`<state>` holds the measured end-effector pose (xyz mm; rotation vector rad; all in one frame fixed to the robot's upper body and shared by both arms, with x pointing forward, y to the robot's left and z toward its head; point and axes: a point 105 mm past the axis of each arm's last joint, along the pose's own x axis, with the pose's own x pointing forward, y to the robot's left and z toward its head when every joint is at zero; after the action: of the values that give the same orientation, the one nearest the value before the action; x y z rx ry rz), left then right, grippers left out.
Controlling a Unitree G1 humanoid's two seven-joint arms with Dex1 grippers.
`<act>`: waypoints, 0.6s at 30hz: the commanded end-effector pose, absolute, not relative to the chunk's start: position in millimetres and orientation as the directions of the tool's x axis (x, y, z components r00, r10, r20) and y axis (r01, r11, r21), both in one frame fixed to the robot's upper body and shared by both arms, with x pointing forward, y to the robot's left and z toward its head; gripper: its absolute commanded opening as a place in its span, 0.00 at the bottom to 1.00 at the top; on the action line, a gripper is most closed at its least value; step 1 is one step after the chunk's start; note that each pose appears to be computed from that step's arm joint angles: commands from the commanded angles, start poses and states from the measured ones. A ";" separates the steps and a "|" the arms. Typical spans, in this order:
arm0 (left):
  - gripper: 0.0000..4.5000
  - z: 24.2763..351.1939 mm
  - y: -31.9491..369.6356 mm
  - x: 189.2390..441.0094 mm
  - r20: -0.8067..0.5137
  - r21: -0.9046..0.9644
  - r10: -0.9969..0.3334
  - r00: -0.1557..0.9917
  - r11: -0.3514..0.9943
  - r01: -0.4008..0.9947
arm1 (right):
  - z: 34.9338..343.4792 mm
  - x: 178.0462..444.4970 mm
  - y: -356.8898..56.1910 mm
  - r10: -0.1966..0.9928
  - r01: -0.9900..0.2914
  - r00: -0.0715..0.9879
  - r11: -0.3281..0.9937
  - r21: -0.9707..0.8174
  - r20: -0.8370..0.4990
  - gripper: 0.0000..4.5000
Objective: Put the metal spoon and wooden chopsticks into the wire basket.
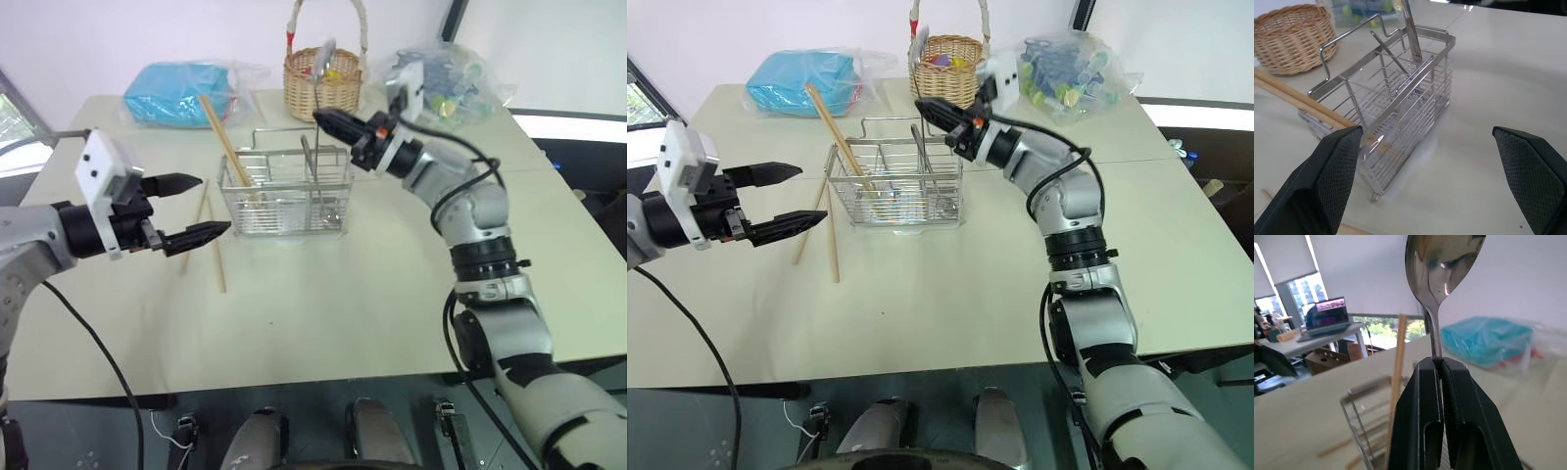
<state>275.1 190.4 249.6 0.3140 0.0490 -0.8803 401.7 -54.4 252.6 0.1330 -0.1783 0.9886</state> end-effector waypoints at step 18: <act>1.00 289.4 204.6 281.6 0.044 0.208 -0.691 0.722 0.713 0.669 | 323.9 387.3 -105.3 0.782 -0.801 0.521 0.587 -0.121 0.343 1.00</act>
<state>282.6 197.1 272.3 0.1968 -0.0578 -0.8002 403.2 -104.7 283.5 0.0675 -0.2532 0.9005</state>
